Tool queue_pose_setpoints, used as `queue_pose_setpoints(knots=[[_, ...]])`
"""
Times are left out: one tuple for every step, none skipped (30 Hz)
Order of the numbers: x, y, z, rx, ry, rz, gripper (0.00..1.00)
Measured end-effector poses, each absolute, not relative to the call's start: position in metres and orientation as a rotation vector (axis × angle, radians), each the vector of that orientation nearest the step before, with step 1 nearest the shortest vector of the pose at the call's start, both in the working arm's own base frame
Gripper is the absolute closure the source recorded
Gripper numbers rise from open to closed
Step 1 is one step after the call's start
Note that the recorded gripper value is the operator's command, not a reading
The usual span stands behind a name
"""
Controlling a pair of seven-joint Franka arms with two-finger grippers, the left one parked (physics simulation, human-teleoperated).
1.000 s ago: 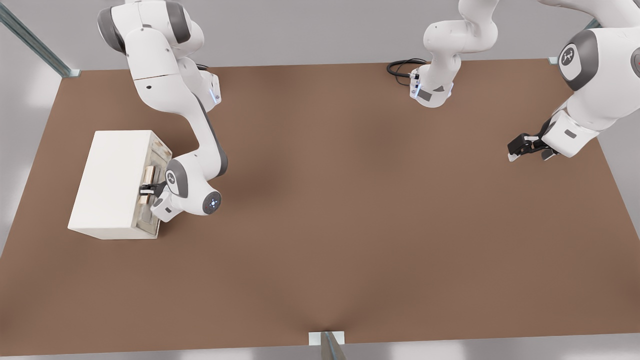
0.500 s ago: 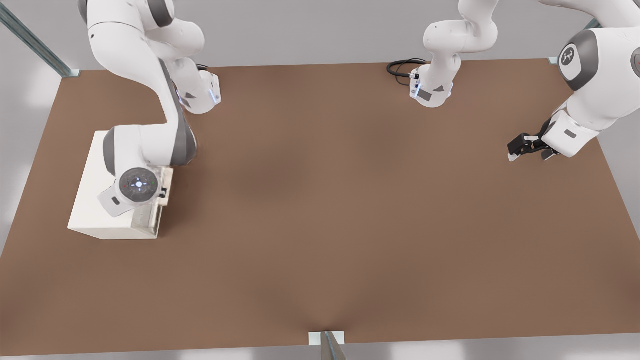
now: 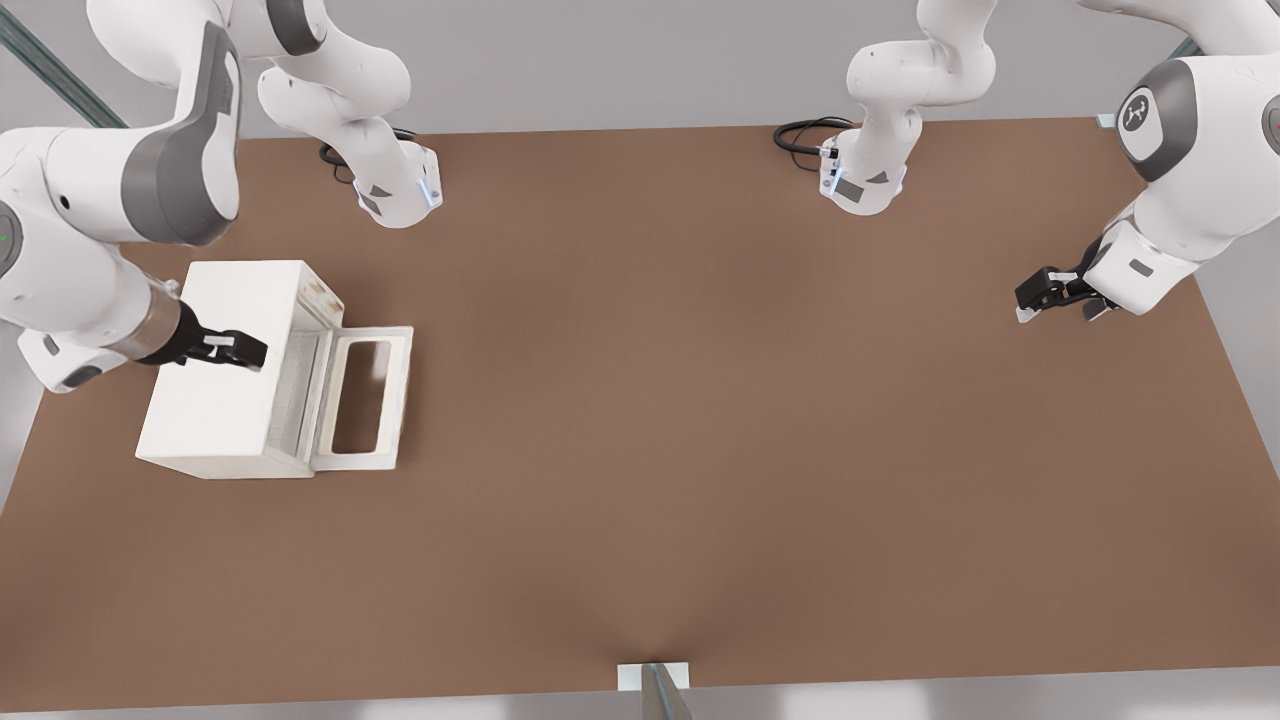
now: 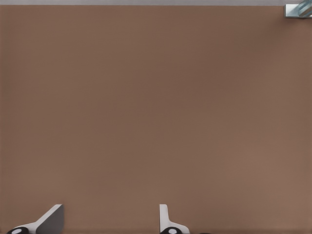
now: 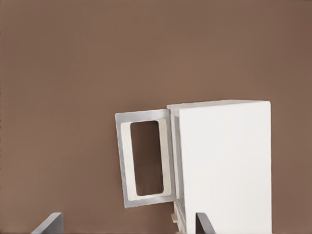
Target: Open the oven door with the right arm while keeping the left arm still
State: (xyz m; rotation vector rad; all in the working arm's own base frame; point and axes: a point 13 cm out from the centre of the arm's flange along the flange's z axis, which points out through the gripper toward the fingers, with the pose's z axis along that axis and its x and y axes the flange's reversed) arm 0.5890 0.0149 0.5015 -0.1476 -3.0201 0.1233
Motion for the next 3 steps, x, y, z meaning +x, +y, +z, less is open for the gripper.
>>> queue_pose_setpoints(knots=[[0.5885,0.0155,0.5019,-0.134,-3.019,0.119,0.00],[0.5881,0.0160,0.5015,-0.120,-3.017,0.115,0.00],[0.5878,0.0164,0.5013,-0.108,-3.015,0.113,0.00]])
